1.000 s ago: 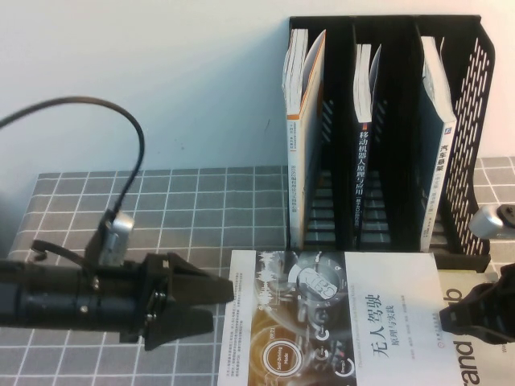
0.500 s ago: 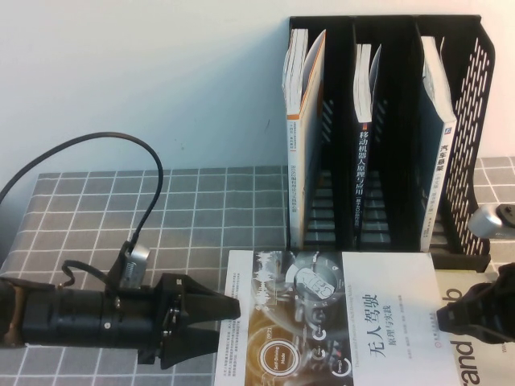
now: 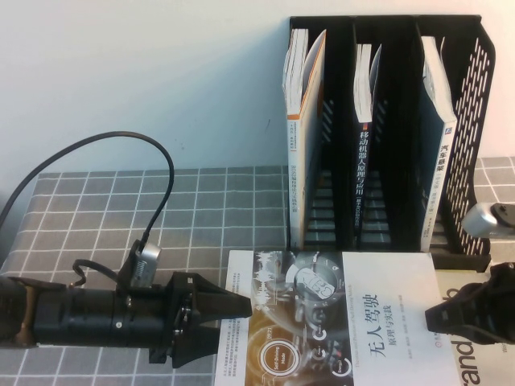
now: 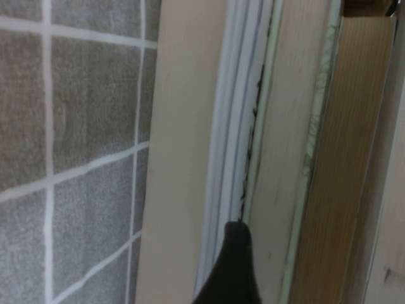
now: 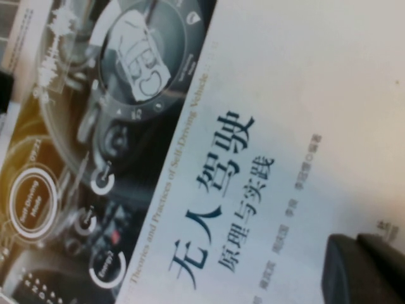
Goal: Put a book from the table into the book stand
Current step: Push book with right arm, then pick up the book with your left arm
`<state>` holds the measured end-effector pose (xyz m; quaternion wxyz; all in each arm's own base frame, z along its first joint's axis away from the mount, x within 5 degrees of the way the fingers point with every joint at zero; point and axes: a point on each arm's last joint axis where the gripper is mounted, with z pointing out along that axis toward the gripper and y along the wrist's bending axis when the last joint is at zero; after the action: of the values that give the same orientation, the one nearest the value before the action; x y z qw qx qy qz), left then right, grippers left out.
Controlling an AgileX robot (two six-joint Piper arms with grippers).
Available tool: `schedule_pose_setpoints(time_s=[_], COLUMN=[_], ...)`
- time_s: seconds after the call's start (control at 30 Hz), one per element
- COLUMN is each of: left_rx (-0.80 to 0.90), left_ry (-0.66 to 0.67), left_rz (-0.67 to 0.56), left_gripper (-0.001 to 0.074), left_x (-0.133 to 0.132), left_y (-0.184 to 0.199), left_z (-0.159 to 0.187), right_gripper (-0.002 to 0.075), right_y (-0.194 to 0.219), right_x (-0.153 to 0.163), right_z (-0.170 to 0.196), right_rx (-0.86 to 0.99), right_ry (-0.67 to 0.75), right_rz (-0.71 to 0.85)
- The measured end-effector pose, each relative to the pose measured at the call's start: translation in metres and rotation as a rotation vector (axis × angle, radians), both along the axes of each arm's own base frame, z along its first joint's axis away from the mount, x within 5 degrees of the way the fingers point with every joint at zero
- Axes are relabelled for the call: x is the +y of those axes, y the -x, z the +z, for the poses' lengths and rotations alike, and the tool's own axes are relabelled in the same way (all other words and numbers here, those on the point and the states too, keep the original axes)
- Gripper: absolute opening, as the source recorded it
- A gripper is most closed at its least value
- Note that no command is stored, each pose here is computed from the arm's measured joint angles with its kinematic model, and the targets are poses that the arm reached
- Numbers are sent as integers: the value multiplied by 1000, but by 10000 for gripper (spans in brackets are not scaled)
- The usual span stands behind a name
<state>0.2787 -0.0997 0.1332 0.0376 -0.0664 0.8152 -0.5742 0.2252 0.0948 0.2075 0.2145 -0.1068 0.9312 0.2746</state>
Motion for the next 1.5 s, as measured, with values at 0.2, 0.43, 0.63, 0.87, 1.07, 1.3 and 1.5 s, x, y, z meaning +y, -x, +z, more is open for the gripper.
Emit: schedule_pose_setpoints(time_s=[0.2,0.43,0.63,0.87,1.07,1.3,1.5], left_rx=[0,10,1,-23,-26,-28,-27], left_ry=[2,4,4,9,10,-9,-17], left_rz=[3,8,7,11,11,4,12], left_gripper=[563,562,563,563,555,442,324], left_x=[0,0,0,0,0,7,12], left_y=[0,0,0,0,0,1,0], left_z=[0,0,4,12,13,12,11], right_gripper=[-3,-3,-3,-3,-3,-3,-3], right_y=[-2,-4,0,0,1,1,0], right_x=[-3,-24,-21,-1,6,6,6], right_z=[0,4,-10,-12,-12,-12,-12], right_rx=[-27,-33,79,61,43,38,30], right_ry=[34,84,88,59,55,57,61], right_rz=[-11,-75,-3,25,41,40,41])
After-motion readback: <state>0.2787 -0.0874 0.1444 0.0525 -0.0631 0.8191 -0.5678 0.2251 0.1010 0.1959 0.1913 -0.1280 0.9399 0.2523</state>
